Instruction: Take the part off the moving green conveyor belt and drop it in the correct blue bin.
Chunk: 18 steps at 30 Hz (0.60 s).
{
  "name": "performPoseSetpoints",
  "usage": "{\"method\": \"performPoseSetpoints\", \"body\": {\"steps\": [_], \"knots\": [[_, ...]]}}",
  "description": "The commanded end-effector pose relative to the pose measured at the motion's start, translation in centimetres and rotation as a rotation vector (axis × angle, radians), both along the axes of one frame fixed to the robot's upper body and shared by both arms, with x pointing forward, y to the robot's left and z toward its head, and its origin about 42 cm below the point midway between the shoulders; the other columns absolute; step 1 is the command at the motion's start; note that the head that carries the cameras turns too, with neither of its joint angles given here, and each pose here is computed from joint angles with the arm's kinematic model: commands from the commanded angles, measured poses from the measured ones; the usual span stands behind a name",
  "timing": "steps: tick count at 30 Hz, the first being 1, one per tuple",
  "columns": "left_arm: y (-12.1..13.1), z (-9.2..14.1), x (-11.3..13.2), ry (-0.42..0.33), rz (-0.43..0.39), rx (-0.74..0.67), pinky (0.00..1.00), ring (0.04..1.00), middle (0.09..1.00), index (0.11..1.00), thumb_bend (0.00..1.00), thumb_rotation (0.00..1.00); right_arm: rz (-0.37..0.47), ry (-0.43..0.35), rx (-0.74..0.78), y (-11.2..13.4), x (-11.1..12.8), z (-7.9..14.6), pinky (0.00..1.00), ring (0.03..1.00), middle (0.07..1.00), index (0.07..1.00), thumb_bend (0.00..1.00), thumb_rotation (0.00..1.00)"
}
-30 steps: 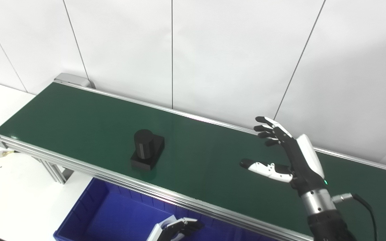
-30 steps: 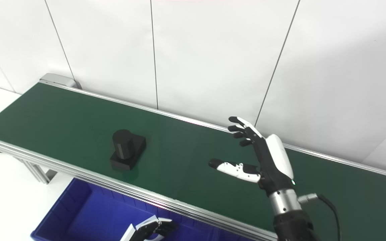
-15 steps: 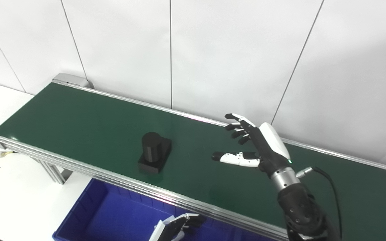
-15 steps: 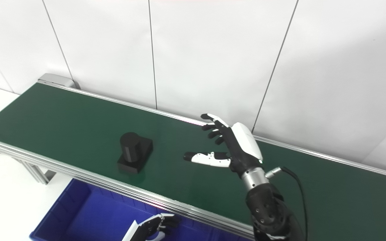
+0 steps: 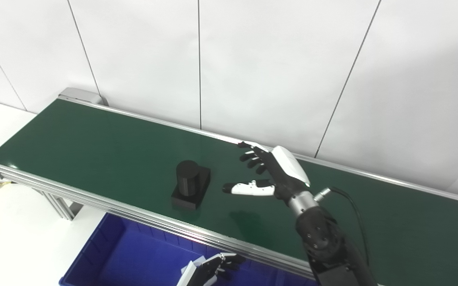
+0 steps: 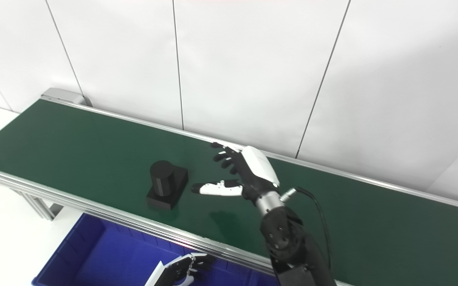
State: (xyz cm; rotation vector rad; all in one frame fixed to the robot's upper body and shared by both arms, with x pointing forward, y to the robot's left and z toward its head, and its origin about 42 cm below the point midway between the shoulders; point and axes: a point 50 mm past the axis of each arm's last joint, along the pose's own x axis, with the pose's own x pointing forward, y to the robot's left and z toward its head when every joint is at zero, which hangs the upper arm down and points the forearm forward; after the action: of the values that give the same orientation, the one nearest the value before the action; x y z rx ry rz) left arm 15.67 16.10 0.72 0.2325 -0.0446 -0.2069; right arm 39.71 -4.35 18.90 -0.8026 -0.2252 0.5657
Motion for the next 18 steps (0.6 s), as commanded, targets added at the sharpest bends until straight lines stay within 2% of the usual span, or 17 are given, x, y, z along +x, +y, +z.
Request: {"method": "performPoseSetpoints", "body": {"steps": [1, 9, 11, 18], "knots": [[-0.2, 0.8, 0.4, -0.055, -0.013, -0.022, 0.61, 0.712, 0.756, 0.723, 1.0, 0.36, 0.025, -0.069, 0.027, 1.9, 0.7, 2.4, 0.62, 0.705, 0.76, 0.868, 0.86, 0.53], [-0.4, 0.9, 0.3, -0.063, -0.018, -0.015, 0.63, 0.721, 0.764, 0.722, 1.0, 0.38, 0.027, -0.052, -0.02, 3.8, 1.5, 1.3, 0.58, 0.694, 0.783, 0.86, 0.86, 0.52], [-0.4, 0.9, 0.2, -0.066, -0.023, -0.012, 0.66, 0.73, 0.762, 0.725, 1.0, 0.38, 0.028, -0.046, -0.037, 4.4, 1.8, 1.2, 0.6, 0.707, 0.787, 0.862, 0.86, 0.52], [-0.6, 1.0, 0.0, -0.077, -0.022, -0.004, 0.64, 0.719, 0.762, 0.731, 1.0, 0.38, 0.031, -0.035, -0.065, 5.7, 2.2, 1.1, 0.64, 0.737, 0.801, 0.86, 0.86, 0.49]]}}
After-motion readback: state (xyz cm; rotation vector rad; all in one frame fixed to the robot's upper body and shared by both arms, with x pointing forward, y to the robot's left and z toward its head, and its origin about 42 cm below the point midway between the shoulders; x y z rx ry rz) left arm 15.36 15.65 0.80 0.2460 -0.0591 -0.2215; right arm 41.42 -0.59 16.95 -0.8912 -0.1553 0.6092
